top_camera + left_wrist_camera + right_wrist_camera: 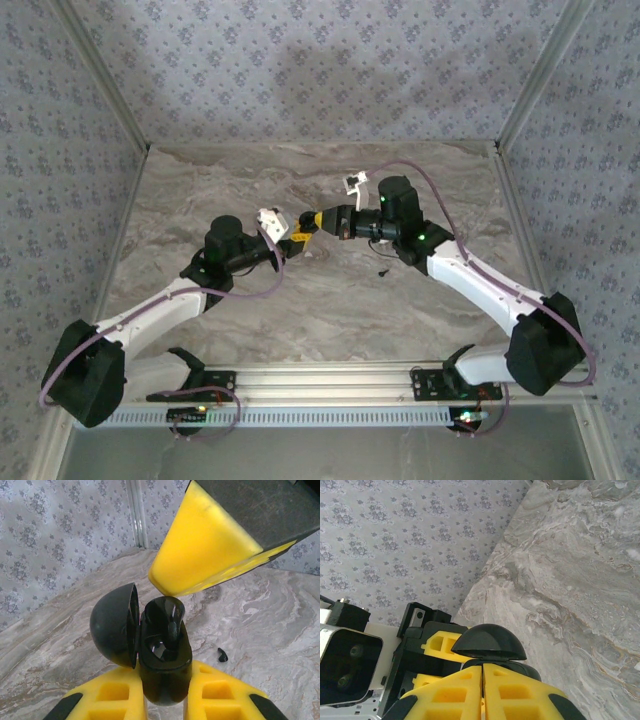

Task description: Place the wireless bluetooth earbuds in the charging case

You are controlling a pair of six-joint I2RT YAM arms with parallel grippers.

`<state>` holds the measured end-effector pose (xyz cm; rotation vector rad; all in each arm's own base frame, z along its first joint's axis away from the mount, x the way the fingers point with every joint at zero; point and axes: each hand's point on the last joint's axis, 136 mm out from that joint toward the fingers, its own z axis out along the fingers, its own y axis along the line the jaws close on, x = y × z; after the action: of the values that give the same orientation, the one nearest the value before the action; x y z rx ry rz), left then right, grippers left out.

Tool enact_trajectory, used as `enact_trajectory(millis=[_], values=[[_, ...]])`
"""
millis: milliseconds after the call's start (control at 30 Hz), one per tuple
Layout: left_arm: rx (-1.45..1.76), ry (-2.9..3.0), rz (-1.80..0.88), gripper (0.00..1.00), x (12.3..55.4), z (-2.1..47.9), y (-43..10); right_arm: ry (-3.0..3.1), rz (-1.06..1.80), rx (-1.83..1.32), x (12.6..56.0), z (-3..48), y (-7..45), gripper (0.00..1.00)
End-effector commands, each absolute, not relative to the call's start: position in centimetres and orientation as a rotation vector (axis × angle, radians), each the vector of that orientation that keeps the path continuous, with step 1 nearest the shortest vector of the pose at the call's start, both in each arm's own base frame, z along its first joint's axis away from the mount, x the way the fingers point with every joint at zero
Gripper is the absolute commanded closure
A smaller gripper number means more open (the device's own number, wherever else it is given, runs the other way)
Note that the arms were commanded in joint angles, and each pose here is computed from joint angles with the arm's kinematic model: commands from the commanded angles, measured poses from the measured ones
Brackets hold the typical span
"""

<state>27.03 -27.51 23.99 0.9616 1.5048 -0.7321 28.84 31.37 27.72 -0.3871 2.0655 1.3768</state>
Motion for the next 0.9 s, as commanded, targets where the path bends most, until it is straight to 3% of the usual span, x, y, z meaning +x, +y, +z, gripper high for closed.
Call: enact_trajectory(millis=[0,567,867], values=[[0.957,1.401,-0.729,0.85,26.8,27.6,-27.8,2.033,1.404,-0.438,28.7,28.8,32.1,0.90],[0.964,1.391,-0.741,0.86,26.8,28.0,-28.0,2.055,1.461,-0.504,28.0,28.0,33.3,0.90],[0.962,1.392,-0.740,0.85,26.8,28.0,-28.0,2.063,1.477,-0.517,27.7,28.1,33.5,0.82]])
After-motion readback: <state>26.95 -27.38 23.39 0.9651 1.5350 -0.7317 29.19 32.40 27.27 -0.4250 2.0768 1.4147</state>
